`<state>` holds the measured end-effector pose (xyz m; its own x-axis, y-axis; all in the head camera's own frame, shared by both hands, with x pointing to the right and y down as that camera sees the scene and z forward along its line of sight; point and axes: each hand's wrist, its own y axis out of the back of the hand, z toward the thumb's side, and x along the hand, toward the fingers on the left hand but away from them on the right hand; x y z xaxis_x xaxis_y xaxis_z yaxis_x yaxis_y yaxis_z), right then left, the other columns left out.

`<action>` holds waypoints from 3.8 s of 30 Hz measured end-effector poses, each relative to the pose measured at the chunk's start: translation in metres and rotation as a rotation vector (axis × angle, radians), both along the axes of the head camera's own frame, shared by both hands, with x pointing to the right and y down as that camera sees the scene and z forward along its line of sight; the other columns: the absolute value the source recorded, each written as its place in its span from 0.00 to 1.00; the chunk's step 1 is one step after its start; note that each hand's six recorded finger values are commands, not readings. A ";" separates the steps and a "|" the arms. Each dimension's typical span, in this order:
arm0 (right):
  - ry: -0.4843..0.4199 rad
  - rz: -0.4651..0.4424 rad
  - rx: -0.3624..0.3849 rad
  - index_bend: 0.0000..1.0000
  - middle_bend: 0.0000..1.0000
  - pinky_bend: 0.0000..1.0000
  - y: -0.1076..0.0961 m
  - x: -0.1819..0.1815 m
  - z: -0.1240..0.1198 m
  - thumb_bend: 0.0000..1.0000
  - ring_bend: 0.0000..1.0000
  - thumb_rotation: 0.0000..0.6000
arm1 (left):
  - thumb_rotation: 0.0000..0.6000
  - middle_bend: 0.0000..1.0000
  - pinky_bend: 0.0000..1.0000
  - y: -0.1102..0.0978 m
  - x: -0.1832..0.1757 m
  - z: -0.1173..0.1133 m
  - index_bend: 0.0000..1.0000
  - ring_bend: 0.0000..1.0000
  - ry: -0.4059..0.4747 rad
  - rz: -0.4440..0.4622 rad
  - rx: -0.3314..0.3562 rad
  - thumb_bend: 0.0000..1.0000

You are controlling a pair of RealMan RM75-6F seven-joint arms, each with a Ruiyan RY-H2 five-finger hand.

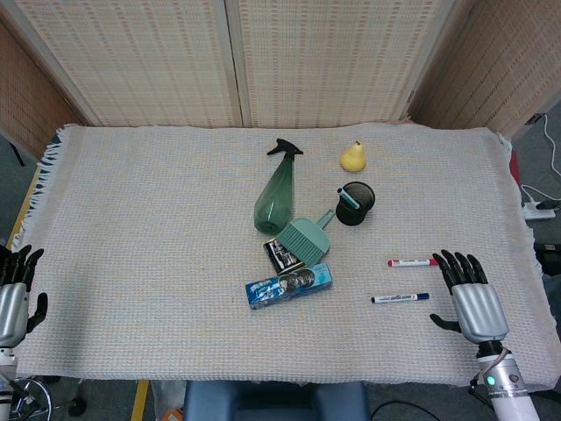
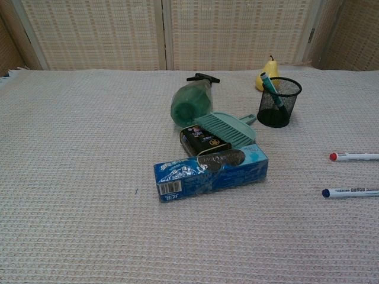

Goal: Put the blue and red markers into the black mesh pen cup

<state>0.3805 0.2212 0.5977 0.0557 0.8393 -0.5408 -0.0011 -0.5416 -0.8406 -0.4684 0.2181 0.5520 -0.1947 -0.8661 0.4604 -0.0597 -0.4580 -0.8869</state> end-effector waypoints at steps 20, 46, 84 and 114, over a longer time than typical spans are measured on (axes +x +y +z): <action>-0.002 -0.007 -0.027 0.06 0.03 0.00 0.001 -0.001 0.005 0.00 0.01 1.00 | 1.00 0.00 0.10 0.000 0.004 -0.006 0.09 0.00 0.002 0.013 0.016 0.48; -0.037 -0.180 -0.246 0.29 0.03 0.00 -0.018 -0.069 0.061 0.03 0.07 1.00 | 1.00 0.00 0.10 0.000 0.001 -0.007 0.09 0.00 0.007 -0.008 0.004 0.48; 0.039 -0.203 -0.333 0.50 0.08 0.00 -0.022 -0.079 0.117 0.18 0.13 1.00 | 1.00 0.00 0.10 -0.001 -0.009 -0.008 0.09 0.00 0.007 -0.045 0.006 0.48; 0.079 -0.218 -0.322 0.64 0.13 0.03 -0.025 -0.076 0.124 0.23 0.16 1.00 | 1.00 0.00 0.10 -0.001 -0.014 -0.009 0.09 0.00 0.008 -0.058 0.009 0.48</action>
